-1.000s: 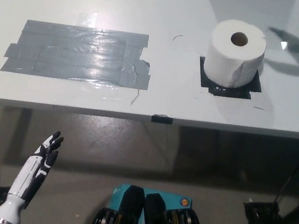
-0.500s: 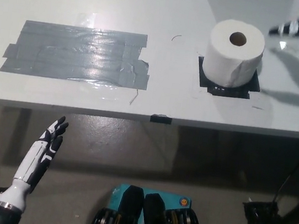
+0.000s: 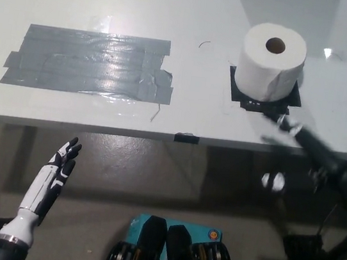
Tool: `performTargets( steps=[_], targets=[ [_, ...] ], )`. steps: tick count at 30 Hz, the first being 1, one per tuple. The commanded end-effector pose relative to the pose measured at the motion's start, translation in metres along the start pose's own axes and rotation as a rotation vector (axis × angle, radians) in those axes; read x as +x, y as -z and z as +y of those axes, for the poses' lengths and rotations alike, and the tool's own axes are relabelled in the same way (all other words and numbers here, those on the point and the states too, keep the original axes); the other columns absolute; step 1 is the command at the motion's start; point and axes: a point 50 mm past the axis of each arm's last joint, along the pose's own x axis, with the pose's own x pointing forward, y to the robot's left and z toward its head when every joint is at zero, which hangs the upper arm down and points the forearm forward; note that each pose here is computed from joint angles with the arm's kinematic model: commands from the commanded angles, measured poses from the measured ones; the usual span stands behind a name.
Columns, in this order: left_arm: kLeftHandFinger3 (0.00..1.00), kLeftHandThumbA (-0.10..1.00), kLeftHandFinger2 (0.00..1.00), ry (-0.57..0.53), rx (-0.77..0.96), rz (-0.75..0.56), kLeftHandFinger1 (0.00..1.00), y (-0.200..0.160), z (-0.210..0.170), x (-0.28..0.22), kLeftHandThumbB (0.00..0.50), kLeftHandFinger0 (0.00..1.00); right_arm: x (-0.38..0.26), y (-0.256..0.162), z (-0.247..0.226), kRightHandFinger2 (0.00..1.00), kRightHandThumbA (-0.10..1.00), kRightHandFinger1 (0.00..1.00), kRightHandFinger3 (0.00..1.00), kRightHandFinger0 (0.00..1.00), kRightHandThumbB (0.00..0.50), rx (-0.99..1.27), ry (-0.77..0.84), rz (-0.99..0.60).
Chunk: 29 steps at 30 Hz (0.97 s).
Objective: A person hands over a roll of toilet paper to the robot , and the robot inserts its right thumb into the hole in the centre to grab the roll, and then places it on the balck area on the desk.
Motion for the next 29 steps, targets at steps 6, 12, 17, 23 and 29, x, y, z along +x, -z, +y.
performTargets(
  steps=[6, 12, 17, 23, 29],
  targets=[
    [1.0, 1.0, 1.0, 0.034, 0.026, -0.033, 1.0, -0.004, -0.004, -0.012, 0.5, 1.0, -0.061, -0.004, 0.061, 1.0, 0.69, 1.0, 1.0, 1.0, 0.188, 0.247, 0.525, -0.217],
    [1.0, 1.0, 1.0, 0.044, 0.013, -0.017, 1.0, 0.001, -0.008, -0.022, 0.5, 1.0, -0.051, 0.045, 0.095, 1.0, 0.73, 1.0, 1.0, 1.0, 0.159, 0.31, 0.559, -0.12],
    [1.0, 1.0, 1.0, 0.054, 0.01, -0.001, 1.0, 0.004, -0.012, -0.028, 0.5, 1.0, -0.056, 0.074, 0.114, 1.0, 0.82, 1.0, 1.0, 1.0, 0.099, 0.44, 0.579, -0.062],
    [1.0, 1.0, 1.0, 0.057, 0.0, 0.008, 1.0, 0.006, -0.017, -0.032, 0.5, 1.0, -0.065, 0.086, 0.115, 1.0, 0.95, 1.0, 1.0, 1.0, 0.161, 0.488, 0.576, -0.037],
    [1.0, 1.0, 1.0, 0.053, 0.008, 0.013, 1.0, 0.008, -0.017, -0.035, 0.5, 1.0, -0.064, 0.087, 0.116, 1.0, 0.93, 1.0, 1.0, 1.0, 0.168, 0.477, 0.567, -0.043]
  ],
)
